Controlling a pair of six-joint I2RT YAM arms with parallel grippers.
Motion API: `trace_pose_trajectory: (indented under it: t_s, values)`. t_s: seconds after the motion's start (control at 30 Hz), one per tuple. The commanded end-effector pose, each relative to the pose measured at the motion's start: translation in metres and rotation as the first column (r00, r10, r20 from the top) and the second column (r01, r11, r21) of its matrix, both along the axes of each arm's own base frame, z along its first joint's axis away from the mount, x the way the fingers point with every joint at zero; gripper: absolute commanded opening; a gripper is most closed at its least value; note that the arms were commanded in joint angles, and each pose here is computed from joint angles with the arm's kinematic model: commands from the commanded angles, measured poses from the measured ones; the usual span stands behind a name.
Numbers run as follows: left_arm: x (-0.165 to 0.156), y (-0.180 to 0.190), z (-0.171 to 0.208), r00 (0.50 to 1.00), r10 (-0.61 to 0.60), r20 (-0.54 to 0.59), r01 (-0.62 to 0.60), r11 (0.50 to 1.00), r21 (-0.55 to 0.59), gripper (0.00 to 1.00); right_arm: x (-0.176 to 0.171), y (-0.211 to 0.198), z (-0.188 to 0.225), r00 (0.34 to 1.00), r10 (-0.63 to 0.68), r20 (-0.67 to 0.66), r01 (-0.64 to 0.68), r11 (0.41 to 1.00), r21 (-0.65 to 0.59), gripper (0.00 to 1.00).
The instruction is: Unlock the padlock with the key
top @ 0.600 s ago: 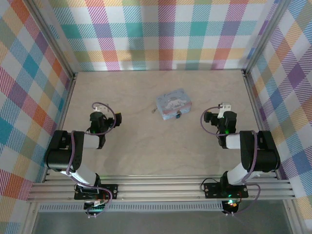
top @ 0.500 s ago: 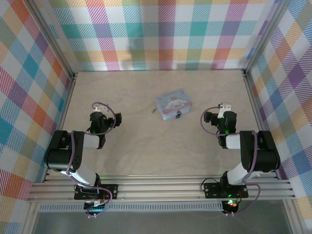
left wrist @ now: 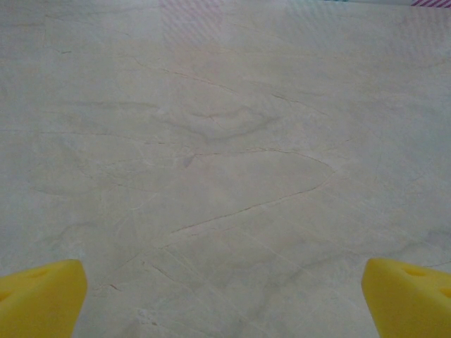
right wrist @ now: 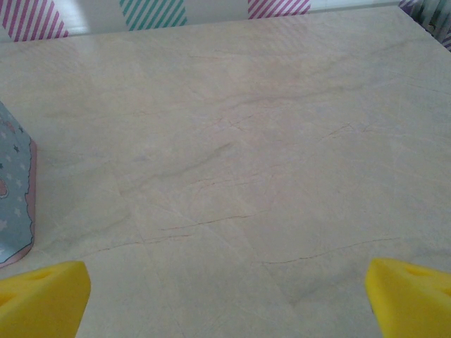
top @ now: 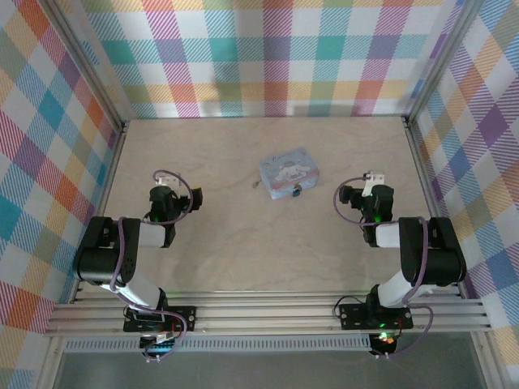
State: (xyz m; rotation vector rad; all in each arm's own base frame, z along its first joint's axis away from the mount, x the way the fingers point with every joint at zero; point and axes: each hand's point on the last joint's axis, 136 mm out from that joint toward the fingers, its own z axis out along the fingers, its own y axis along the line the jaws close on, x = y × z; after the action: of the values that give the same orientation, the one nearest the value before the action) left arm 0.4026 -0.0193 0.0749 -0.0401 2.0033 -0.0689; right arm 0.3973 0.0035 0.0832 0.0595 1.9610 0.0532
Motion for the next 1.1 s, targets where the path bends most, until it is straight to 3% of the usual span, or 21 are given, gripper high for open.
trace_pose_trajectory:
  t_s: [0.0,1.07]
  values:
    - [-0.0031,0.0052,0.0036,1.0,0.022,0.005,-0.022,1.0,-0.004,1.0,-0.0014,0.002,0.0093,1.0,-0.002,0.029,0.002,1.0,0.005,1.0]
    - [-0.0033,0.0051,0.0039,1.0,0.021,0.007,-0.021,1.0,-0.005,1.0,-0.0004,0.0091,0.0106,0.999,0.041,0.023,-0.041,0.999,0.005,1.0]
